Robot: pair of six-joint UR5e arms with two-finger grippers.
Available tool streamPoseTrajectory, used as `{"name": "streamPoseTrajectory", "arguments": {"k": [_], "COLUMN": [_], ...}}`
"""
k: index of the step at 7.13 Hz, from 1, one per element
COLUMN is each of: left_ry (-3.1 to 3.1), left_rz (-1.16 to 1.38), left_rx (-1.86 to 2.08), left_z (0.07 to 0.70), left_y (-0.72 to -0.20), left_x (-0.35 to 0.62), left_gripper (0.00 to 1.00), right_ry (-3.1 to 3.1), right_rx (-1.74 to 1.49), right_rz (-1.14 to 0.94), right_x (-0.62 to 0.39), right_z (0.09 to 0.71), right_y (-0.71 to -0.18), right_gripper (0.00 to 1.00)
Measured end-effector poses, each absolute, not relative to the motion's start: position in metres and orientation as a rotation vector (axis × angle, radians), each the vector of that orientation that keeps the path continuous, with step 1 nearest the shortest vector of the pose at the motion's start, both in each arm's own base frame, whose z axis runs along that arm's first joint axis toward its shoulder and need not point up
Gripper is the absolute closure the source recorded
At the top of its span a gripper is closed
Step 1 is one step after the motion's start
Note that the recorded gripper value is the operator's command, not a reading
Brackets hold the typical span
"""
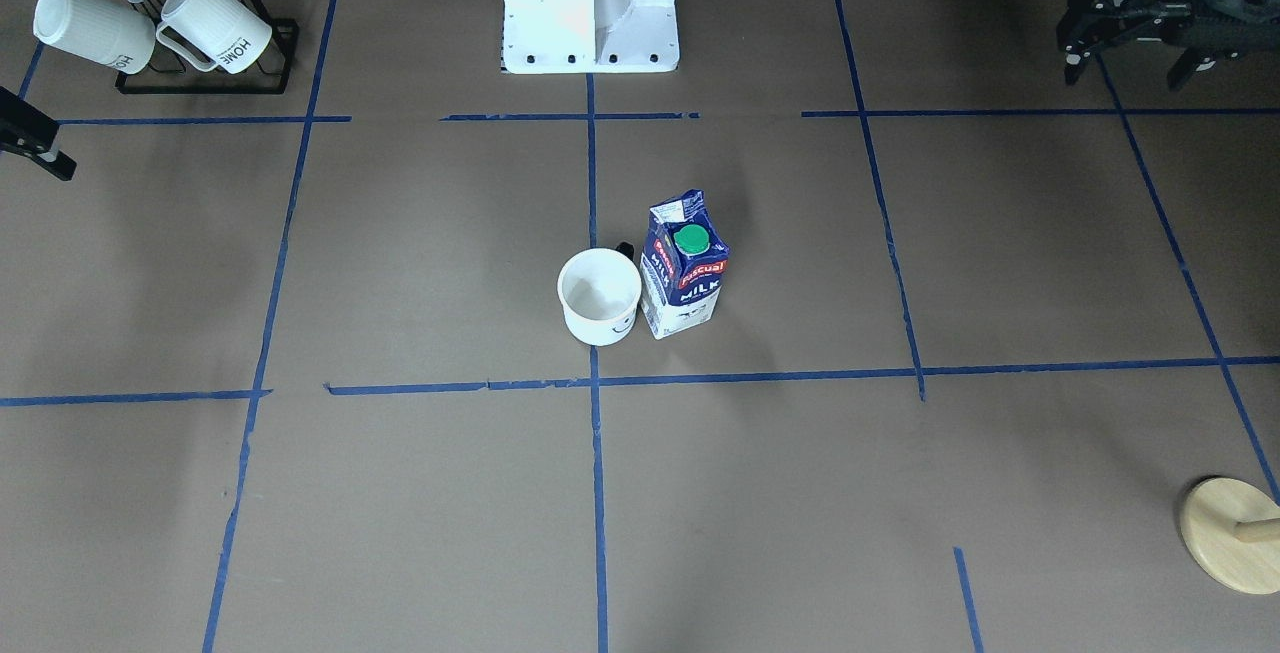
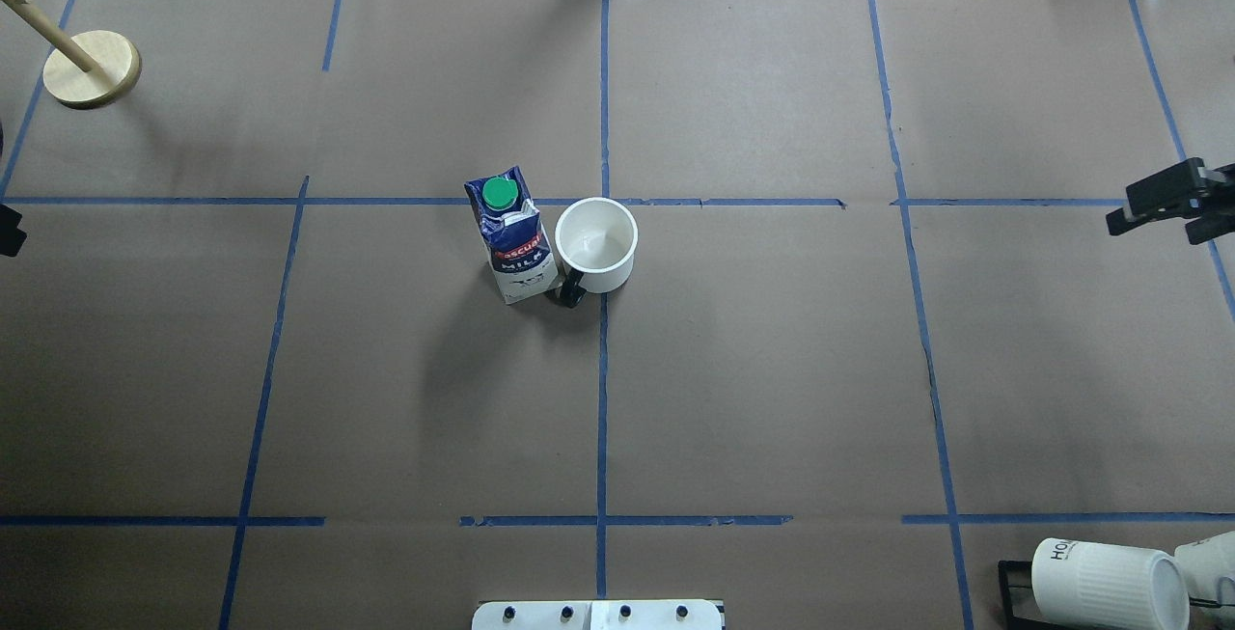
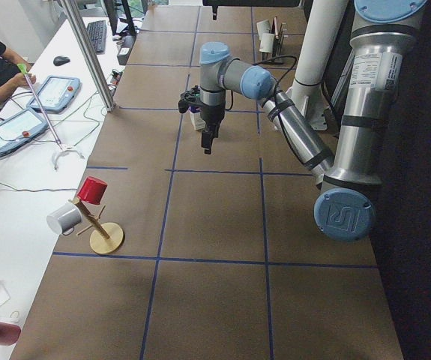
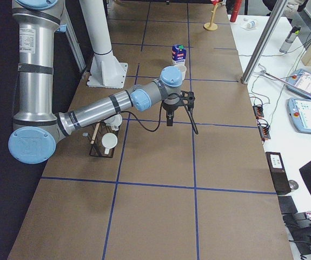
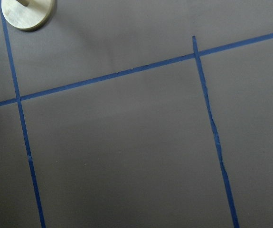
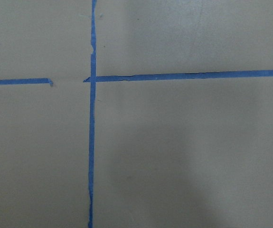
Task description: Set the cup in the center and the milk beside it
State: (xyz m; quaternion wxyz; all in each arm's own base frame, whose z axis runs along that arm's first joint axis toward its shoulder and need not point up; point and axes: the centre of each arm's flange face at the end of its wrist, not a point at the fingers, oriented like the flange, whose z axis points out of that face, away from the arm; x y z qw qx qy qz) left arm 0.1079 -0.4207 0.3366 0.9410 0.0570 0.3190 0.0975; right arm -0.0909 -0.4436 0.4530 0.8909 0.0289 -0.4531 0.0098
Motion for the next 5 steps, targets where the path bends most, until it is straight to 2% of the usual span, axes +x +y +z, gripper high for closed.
{"name": "streamPoseTrajectory", "arguments": {"k": [5], "left_ry": [0.709], "left_rz": [0.348], "left_rx": [0.100], "left_z": [0.467], "left_y": [-0.497], "left_x": [-0.024], "left_gripper": [0.00], "right_ry": [-0.886], "right_rx": [0.119], "right_rz": [-0.058], "right_x": [-0.026], "right_z": [0.499], "right_y": [-0.445], "right_gripper": [0.00]}}
